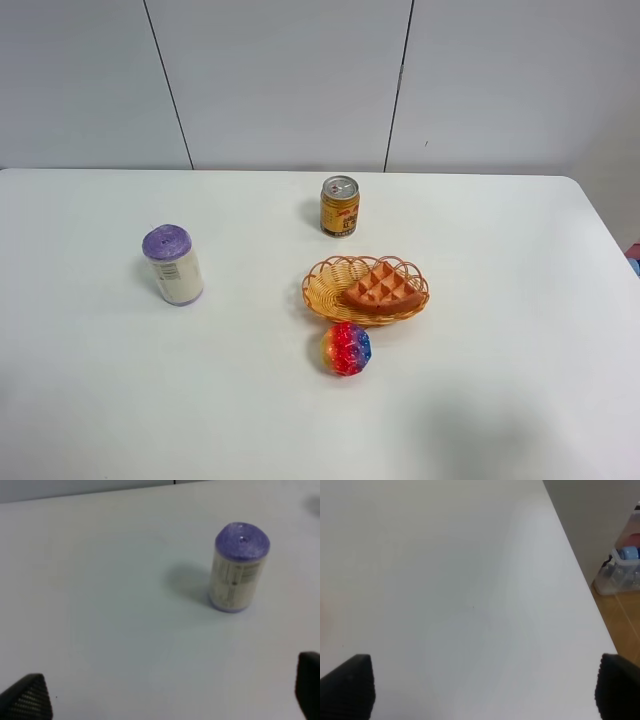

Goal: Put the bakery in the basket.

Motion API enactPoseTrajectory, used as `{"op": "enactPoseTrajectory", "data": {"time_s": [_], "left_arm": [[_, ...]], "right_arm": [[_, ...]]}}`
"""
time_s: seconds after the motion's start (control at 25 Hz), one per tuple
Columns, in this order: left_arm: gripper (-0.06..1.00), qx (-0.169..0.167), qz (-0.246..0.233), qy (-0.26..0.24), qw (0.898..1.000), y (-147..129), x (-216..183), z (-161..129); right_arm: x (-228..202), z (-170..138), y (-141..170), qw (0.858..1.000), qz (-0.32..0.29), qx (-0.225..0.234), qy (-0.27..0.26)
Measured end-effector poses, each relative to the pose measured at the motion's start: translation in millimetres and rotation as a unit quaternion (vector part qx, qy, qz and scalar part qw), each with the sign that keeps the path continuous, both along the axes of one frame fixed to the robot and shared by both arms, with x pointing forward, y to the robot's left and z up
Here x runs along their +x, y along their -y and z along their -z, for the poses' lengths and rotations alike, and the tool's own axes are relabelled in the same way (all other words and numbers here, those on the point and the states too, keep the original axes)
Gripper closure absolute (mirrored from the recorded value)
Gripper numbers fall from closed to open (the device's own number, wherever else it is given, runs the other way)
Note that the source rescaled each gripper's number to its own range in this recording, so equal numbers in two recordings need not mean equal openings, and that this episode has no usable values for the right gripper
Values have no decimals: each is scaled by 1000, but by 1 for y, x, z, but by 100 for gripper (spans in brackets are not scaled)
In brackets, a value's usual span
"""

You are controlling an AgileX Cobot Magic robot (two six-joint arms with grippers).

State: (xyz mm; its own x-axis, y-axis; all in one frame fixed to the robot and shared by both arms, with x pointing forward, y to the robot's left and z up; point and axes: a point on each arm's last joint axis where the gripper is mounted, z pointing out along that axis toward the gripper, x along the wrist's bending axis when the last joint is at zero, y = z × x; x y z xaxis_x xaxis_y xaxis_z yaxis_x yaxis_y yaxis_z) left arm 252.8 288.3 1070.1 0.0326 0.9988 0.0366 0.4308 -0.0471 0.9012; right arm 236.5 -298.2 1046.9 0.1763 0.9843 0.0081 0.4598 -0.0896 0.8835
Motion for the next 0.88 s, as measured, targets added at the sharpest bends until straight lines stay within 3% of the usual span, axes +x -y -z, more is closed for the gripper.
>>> {"op": "enactPoseTrajectory", "data": {"time_s": [0.6,0.88], "left_arm": [[-4,2,8,-4,1000,4,-17,14],[-4,4,38,2,999,4,-20,15]], "right_arm": [[0,0,0,1000,0,0,0],[0,0,0,1000,0,0,0]]}}
